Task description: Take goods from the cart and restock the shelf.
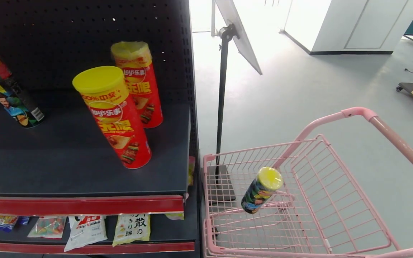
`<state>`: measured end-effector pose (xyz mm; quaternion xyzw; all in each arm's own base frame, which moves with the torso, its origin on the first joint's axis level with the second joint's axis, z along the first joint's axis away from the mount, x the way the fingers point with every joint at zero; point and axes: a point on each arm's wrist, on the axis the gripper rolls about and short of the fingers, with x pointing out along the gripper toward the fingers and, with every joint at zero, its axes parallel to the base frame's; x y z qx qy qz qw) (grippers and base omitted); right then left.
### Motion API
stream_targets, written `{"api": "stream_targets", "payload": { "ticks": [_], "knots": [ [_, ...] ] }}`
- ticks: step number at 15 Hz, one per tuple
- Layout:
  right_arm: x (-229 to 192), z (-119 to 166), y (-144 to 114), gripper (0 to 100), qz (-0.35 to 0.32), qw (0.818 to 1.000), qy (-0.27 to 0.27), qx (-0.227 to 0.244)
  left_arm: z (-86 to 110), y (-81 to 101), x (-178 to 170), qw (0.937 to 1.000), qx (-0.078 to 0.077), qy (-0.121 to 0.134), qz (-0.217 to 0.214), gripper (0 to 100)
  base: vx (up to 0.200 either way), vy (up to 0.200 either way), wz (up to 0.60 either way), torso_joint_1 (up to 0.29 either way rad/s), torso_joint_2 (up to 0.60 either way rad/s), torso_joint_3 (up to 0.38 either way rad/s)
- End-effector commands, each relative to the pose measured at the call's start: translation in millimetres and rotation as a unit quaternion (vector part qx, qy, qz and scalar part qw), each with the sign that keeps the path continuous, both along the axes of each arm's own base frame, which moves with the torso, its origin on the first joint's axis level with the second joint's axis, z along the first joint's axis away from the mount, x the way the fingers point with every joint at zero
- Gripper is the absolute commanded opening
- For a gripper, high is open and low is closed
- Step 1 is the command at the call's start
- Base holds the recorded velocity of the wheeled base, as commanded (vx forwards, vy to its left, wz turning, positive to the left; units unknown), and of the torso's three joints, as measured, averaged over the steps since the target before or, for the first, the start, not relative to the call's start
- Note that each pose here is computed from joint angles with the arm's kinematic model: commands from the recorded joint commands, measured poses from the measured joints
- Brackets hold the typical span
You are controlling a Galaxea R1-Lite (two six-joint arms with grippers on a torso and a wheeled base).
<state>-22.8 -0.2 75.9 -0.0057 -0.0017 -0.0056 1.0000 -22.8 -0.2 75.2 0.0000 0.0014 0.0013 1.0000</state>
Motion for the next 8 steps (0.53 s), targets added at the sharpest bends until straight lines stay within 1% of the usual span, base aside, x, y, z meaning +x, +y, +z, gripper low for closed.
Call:
{"api": "stream_targets", "payload": {
  "ticks": [1, 8],
  "knots": [
    [0.1, 0.1, 0.0, 100, 0.0, 1.0, 0.0, 0.0, 0.0, 0.0, 0.0, 1.0, -0.001, 0.0, 0.0, 100, 0.0, 0.0, 0.0, 0.0, 0.0, 0.0],
    [0.1, 0.1, 0.0, 100, 0.0, 1.0, 0.0, 0.0, 0.0, 0.0, 0.0, 1.0, 0.0, 0.0, 0.0, 100, 0.0, 0.0, 0.0, 0.0, 0.0, 0.0]
  ]
}}
